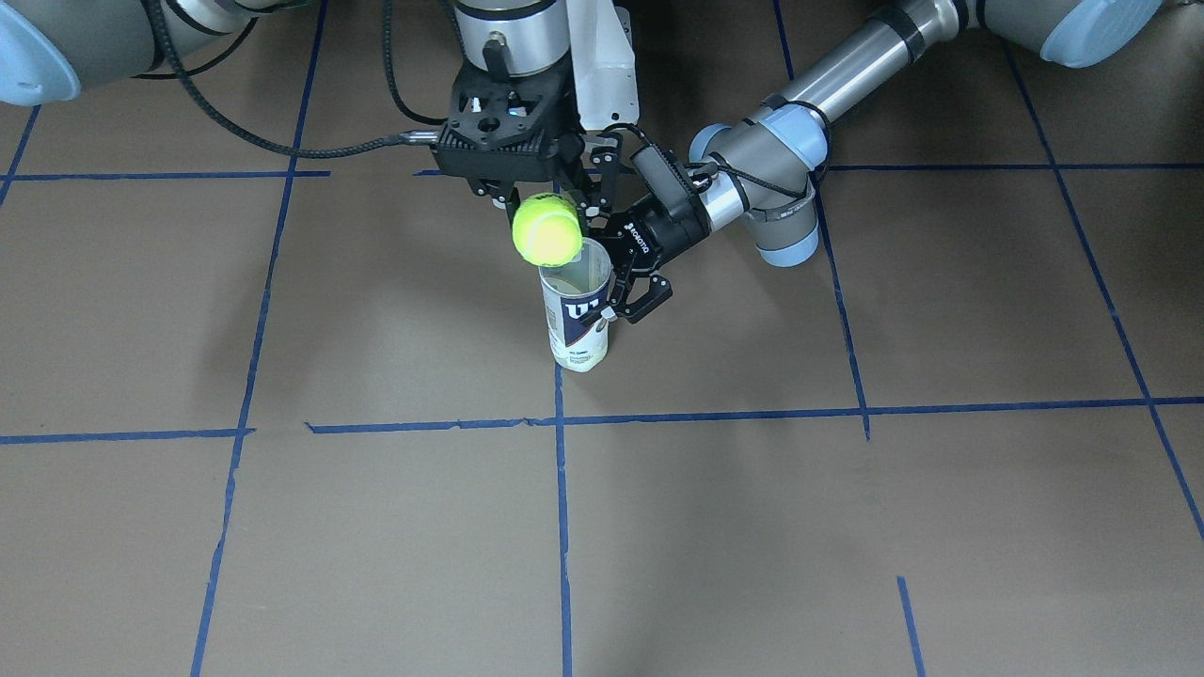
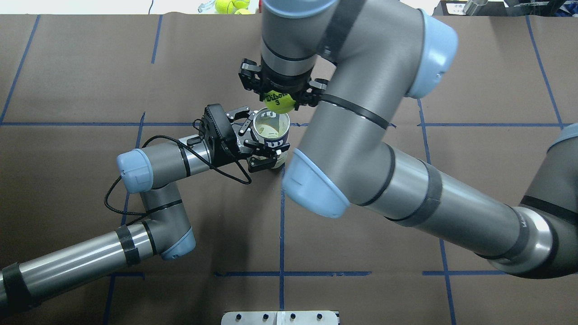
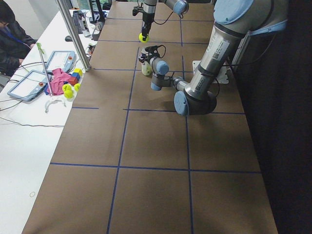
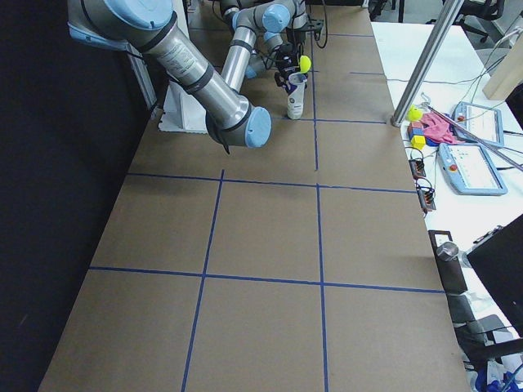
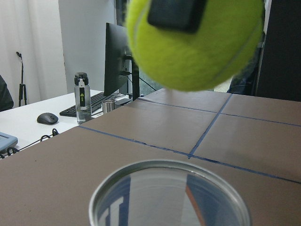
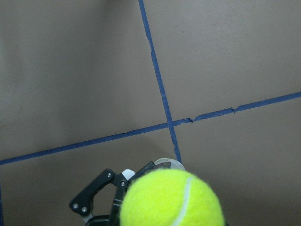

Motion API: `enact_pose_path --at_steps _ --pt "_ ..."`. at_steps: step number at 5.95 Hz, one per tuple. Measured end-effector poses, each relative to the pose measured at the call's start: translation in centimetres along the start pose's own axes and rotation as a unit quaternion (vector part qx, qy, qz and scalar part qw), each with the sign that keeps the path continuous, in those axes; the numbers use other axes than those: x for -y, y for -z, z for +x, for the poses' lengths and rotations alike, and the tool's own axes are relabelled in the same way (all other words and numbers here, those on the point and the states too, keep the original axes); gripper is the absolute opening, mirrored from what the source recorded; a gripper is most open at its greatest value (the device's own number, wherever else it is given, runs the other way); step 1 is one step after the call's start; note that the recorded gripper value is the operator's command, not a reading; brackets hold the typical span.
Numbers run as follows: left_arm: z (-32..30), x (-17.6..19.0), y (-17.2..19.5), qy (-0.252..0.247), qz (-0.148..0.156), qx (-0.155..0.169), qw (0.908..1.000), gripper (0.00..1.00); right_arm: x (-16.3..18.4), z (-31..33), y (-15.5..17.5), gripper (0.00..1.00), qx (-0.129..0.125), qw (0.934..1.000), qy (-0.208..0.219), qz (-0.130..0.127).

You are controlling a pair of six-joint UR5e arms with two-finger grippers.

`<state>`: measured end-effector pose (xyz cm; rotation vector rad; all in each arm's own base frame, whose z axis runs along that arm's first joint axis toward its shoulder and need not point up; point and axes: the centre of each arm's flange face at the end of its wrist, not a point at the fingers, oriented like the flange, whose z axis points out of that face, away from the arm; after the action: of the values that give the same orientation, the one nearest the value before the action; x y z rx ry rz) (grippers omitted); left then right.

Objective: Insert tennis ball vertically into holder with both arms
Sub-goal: 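Carry the second ball with the right gripper above the can's opening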

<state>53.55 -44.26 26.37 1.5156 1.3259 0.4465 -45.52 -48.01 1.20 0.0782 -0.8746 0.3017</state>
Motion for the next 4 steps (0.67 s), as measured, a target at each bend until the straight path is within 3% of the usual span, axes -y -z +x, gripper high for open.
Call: enact_pose_path --at_steps 2,4 --pt "0.0 -0.1 0.0 0.000 -0.001 0.000 1.0000 0.93 0.2 -1.8 -1.1 0.30 -0.003 1.0000 -0.006 -0.002" --pt "0.0 -0.1 0.0 -0.001 -0.001 0.000 1.0000 0.93 0.0 -1.5 -1.8 0.35 -0.007 0.9999 -0.006 -0.006"
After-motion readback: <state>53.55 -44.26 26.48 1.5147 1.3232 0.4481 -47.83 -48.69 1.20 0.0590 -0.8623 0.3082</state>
